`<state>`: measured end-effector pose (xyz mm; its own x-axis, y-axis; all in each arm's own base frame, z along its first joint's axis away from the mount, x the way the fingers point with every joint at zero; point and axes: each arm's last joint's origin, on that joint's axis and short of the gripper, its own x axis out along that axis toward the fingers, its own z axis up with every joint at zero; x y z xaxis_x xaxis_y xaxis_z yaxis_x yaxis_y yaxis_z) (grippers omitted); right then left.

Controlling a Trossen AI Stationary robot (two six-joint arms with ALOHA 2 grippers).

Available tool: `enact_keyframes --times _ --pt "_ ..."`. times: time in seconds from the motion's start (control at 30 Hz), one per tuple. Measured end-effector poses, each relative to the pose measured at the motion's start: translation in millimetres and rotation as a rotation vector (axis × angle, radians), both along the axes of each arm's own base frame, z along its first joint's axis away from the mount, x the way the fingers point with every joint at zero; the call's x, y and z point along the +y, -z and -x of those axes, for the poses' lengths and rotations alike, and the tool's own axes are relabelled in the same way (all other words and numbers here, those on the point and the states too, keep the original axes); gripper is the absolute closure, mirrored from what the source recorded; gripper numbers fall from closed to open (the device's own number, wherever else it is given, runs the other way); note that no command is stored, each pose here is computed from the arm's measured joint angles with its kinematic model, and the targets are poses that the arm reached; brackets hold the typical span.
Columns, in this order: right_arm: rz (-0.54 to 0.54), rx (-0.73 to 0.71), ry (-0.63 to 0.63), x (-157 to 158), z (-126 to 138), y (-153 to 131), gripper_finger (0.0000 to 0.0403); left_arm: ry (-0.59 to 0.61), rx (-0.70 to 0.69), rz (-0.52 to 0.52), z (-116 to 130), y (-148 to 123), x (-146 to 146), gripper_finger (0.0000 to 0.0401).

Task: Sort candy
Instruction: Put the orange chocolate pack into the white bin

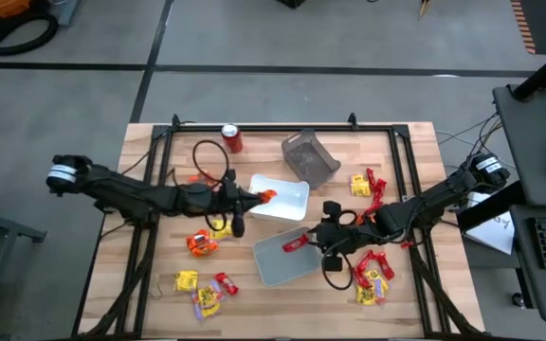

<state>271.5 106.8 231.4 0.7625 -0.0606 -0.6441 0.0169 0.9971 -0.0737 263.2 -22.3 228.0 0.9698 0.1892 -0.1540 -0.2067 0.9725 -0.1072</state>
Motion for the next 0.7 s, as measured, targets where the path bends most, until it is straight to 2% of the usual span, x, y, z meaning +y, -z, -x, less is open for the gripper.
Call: enact_keyframes --times 0.3,0.7 --pt "0.005 0.002 -0.003 -0.1 0.2 0.2 0.0275 -0.043 0.06 0.159 -16.7 23.8 -1.7 0.0401" --pt "-0.027 0.0 0.024 -0.1 0.3 0.2 0.0275 -0.08 0.1 0.164 -22.8 32.7 1.9 0.0397"
